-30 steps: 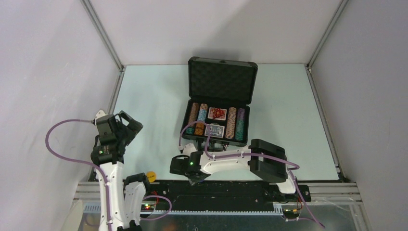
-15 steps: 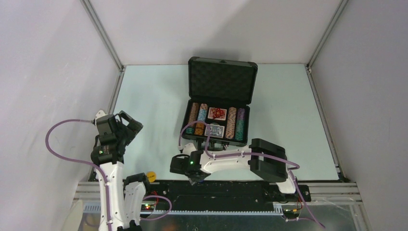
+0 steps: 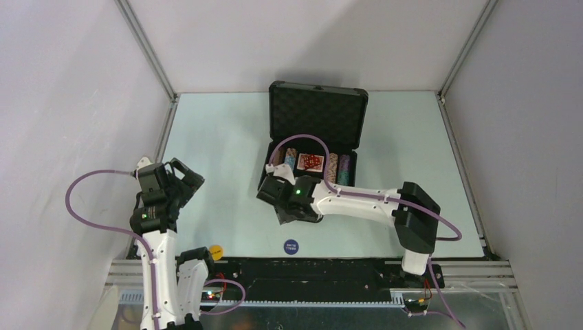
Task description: Pack up texas hold em set
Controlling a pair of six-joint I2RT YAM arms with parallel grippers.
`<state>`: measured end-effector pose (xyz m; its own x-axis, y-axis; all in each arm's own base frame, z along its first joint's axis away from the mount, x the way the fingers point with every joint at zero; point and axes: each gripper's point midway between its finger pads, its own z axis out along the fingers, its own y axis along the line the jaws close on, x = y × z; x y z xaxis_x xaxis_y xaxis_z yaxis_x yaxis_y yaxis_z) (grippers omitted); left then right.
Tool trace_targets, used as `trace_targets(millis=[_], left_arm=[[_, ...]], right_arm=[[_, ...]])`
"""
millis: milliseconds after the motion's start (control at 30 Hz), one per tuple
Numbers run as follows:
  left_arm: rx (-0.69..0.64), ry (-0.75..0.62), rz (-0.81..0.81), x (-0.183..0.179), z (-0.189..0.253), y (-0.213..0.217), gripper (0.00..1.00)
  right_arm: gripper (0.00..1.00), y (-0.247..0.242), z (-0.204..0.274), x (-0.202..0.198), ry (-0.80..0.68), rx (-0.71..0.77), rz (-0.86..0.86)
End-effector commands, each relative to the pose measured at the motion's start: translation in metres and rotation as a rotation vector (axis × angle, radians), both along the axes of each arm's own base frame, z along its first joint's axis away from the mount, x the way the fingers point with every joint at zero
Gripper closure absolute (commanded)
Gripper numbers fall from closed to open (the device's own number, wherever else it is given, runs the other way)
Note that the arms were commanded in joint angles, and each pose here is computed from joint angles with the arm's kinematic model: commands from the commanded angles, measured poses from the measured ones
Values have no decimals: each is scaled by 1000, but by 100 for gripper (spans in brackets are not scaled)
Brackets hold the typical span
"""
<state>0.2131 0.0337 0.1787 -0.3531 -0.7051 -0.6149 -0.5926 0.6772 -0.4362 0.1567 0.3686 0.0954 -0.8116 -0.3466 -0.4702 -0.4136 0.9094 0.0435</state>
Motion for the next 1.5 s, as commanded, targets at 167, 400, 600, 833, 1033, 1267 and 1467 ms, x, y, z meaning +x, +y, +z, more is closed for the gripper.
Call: trace_targets(millis=[167,400,600,833,1033,1267,1467], left_arm=[[12,-23,-17,5,4,0,2],[12,-23,-20,5,3,0,2],[12,-21,-20,5,2,-1,2],[6,-15,-22,6,-2,-1,2],[6,-15,-24,6,-2,-1,2],[7,-17,-22,5,-2,-1,2],[5,-18,-22,5,-3,-1,2]], right_arm=[[38,2,-19,-20,45,17,16],[54,10,-59,-16,-1,5,-45],[57,16,-75,-22,14,-5,-42],[63,0,-89,-48,73,-66,-23],[65,-6,-85,-71,102,-82,-7],[65,-12,-72,-78,101,-63,-22],[48,-13,-60,-68,66,-39,-52]])
